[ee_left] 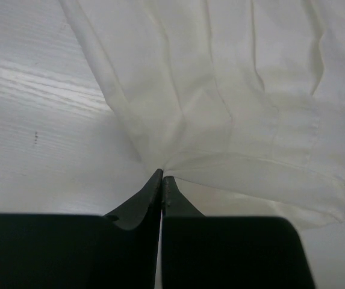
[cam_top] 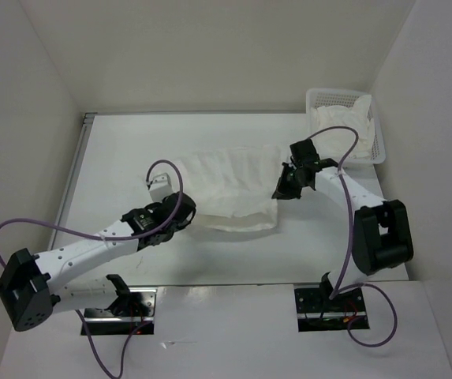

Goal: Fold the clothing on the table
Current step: Fold the skirt

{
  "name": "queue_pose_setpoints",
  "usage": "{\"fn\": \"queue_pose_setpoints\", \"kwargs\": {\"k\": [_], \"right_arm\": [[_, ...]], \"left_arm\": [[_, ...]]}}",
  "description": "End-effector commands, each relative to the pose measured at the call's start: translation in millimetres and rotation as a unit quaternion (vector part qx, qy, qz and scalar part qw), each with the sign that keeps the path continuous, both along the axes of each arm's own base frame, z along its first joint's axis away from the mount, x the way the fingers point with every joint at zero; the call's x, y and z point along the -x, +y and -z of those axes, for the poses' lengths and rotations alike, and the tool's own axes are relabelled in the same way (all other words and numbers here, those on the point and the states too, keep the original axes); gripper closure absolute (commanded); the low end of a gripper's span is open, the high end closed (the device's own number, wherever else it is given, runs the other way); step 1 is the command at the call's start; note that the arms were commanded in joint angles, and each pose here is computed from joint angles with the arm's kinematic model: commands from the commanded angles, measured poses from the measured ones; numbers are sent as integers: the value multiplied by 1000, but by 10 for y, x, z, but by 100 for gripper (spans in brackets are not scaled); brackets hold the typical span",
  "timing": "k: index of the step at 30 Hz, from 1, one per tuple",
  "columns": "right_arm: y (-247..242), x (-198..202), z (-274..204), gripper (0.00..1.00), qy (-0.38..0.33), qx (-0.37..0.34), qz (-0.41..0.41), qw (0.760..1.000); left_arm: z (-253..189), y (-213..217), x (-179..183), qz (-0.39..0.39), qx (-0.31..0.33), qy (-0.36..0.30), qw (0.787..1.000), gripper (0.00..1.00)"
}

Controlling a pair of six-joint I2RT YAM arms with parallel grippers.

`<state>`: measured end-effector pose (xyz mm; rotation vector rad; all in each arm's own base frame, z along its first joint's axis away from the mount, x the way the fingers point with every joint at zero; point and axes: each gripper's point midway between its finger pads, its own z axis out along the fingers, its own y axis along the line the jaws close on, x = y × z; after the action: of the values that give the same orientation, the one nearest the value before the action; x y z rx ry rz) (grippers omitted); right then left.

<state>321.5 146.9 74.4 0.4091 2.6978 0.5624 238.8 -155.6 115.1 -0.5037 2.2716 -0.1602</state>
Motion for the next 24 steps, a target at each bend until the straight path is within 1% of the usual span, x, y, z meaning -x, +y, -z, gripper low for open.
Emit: {"fn": "queue_pose_setpoints", "kwargs": {"k": [1,2,4,5,6,8,9,11,14,15,17,18,19,21,22,24], "right_arm": [[-636,129,-38,100,0,132,38,990],[-603,169,-13,97,5,124,27,992],[-578,200,-36,75,7,117,23,993],[-540,205,-62,70,7,117,17,993],[-533,167,-136,69,-9,125,17,992],[-487,137,-274,67,-30,117,19,992],[-436,156,-348,65,-36,111,12,993],[-309,191,-494,65,-49,102,-6,994],[-77,338,-562,65,-38,97,-33,994],[138,478,-556,65,-33,91,-66,993],[404,636,-570,65,-24,68,-86,994],[588,801,-545,65,-17,61,-113,992],[674,871,-525,65,-14,56,-119,991],[756,1019,-423,69,0,58,-121,991],[793,1022,-395,74,1,48,-119,992],[761,1106,-269,74,21,48,-114,992]], "left_arm": [[-66,31,-79,12,-23,-11,1000,100],[-11,3,-85,15,-21,-8,1000,100],[72,-36,-59,23,-29,5,999,100],[81,-26,-47,20,-29,8,999,100],[114,-26,-27,23,-35,19,999,100],[171,-4,31,24,-46,33,998,100],[178,-25,42,24,-39,36,998,100],[194,-26,71,24,-32,40,998,100],[204,-30,96,21,-23,42,999,100],[211,-23,107,14,-20,45,999,100],[181,40,147,-11,-5,42,999,100],[194,67,171,-11,-5,42,999,100],[180,68,172,-11,1,36,999,100],[113,45,172,-8,21,24,999,100],[157,67,192,-8,16,28,999,100],[159,70,193,-5,13,28,1000,100]]}}
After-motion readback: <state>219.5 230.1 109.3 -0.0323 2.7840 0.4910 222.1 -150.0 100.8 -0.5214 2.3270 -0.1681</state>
